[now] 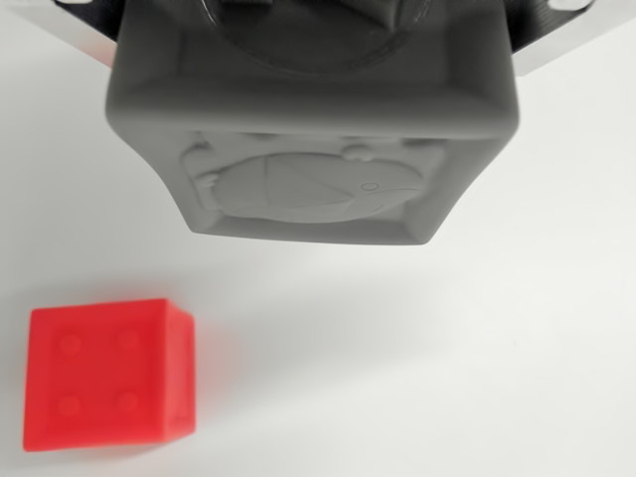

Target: Destack cube

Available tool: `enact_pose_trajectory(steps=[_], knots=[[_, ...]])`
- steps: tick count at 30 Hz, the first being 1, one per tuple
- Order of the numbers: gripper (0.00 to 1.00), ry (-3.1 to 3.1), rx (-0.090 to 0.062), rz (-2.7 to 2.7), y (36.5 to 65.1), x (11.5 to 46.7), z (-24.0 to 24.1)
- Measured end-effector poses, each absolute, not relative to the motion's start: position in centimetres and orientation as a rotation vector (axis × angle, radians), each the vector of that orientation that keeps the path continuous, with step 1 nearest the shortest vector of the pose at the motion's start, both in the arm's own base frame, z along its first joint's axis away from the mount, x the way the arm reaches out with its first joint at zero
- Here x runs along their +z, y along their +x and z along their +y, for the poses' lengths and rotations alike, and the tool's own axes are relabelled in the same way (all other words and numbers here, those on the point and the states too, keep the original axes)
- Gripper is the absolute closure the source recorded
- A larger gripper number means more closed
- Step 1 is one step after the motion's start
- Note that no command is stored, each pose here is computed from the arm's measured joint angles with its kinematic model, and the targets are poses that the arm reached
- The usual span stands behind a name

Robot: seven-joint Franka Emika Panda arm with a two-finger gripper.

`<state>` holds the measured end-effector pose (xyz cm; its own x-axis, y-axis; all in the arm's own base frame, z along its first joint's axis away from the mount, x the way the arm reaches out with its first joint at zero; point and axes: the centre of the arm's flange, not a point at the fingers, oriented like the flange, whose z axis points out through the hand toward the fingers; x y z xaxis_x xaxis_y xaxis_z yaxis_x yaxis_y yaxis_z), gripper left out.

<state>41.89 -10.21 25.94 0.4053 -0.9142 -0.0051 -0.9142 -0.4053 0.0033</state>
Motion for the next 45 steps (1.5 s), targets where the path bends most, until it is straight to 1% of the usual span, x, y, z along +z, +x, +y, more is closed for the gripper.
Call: enact_pose_trajectory(steps=[28, 45], knots=[[1.0, -2.599, 0.004, 1.767, 40.7, 23.9, -5.4], [1.0, -2.579, 0.004, 1.798, 40.0, 22.5, -2.5]])
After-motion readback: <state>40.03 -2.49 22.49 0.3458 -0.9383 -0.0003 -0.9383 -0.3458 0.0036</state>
